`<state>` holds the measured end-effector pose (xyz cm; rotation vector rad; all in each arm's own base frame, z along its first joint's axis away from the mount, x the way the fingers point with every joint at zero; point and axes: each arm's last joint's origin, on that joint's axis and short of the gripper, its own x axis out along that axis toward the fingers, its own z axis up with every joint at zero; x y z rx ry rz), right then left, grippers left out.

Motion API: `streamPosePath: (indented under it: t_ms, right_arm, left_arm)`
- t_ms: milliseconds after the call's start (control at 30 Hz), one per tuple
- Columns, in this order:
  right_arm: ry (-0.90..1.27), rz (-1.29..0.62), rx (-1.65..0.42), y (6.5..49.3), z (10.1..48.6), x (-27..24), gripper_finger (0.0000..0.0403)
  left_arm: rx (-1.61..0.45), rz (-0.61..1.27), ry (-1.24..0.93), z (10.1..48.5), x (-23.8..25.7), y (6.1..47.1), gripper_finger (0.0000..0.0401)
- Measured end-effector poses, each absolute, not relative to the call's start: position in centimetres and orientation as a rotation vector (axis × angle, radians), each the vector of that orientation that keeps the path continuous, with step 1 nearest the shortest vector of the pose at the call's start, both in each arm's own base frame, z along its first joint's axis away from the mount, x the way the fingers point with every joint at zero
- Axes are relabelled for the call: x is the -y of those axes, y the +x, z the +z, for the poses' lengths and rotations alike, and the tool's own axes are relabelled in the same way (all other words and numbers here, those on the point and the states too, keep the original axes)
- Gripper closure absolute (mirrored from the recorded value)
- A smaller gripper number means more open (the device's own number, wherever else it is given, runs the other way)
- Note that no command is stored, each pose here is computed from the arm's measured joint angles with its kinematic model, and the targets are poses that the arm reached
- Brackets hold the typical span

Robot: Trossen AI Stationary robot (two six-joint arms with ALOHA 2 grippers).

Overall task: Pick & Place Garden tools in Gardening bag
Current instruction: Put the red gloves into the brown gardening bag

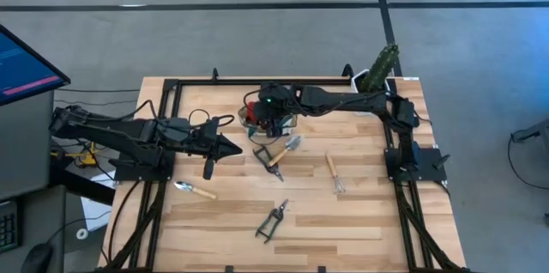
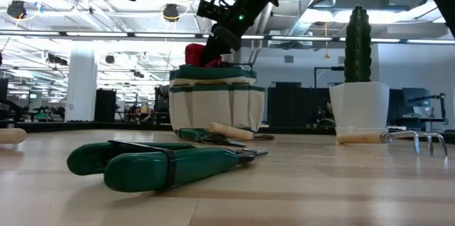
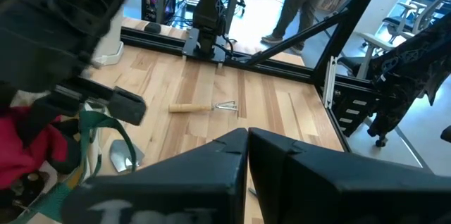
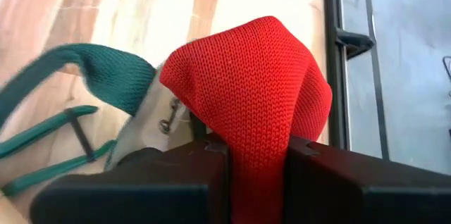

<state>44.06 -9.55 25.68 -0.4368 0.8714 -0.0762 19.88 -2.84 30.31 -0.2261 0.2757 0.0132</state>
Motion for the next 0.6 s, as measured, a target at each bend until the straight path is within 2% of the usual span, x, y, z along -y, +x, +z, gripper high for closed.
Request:
streamPosePath:
  t_ms: [367,600]
  right_arm:
    - [-0.467,-0.107,-0.848,43.6,27.1,9.2,0.0356]
    - [-0.527,-0.198,-0.827,42.9,28.7,10.0,0.0356]
  left_arm:
    - [-0.275,0.013,-0.227,30.3,2.8,19.9,0.0399]
    - [-0.276,0.013,-0.227,30.3,2.8,19.9,0.0399]
